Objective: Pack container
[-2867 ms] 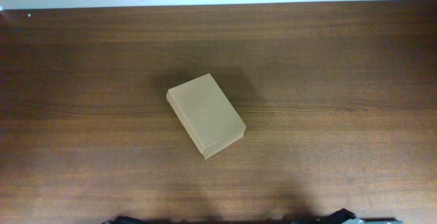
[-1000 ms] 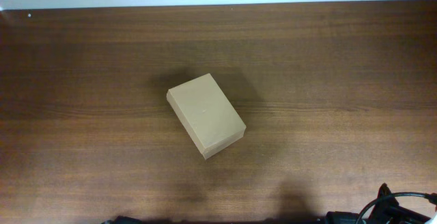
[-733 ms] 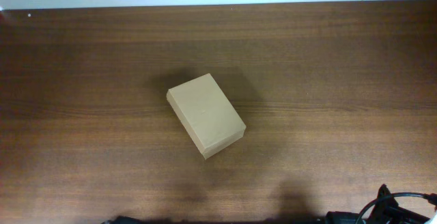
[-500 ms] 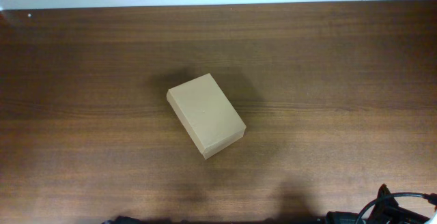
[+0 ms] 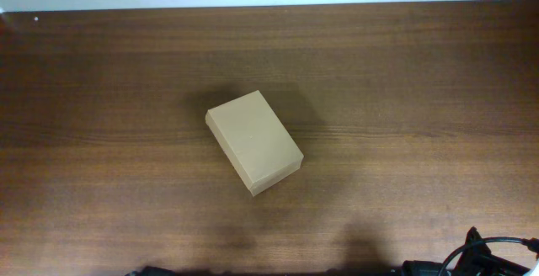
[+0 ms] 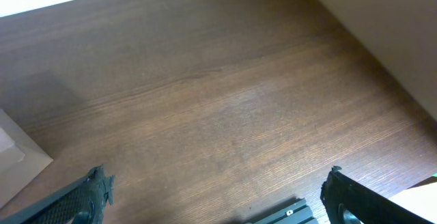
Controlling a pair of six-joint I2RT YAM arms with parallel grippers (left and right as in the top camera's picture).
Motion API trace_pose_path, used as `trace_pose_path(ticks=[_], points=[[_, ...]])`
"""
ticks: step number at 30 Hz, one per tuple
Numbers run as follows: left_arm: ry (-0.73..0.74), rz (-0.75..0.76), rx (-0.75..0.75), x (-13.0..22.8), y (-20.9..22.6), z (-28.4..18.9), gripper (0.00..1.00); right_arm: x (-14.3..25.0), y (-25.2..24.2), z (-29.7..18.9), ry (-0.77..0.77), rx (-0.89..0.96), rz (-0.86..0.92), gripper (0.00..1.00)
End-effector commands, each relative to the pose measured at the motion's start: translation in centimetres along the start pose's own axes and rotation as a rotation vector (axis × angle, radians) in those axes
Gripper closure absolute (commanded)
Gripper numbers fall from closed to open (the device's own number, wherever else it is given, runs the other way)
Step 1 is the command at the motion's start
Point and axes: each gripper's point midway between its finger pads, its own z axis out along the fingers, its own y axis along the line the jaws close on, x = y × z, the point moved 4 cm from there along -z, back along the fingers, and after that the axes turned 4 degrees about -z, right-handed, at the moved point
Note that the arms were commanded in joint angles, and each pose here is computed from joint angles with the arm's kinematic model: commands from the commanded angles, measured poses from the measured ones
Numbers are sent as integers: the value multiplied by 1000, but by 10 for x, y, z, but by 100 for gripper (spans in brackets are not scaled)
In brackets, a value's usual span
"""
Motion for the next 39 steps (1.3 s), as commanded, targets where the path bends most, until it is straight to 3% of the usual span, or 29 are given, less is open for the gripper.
trace_pose_path(ticks=[1,7,14,20,28,39], points=[[0,-10,0,2,2,0,1,0,1,1,8,-3,2,1],[0,-10,0,2,2,0,1,-6,-1,-5,-77,-1,23,1],[0,-10,0,2,2,0,1,-76,21,-24,-588,-192,107,1],[0,-10,0,2,2,0,1,-80,38,-4,-836,-290,108,1],[0,-10,0,2,2,0,1,-55,64,61,-892,-387,68,1],[0,-10,0,2,2,0,1,-9,85,151,-708,-423,41,1]])
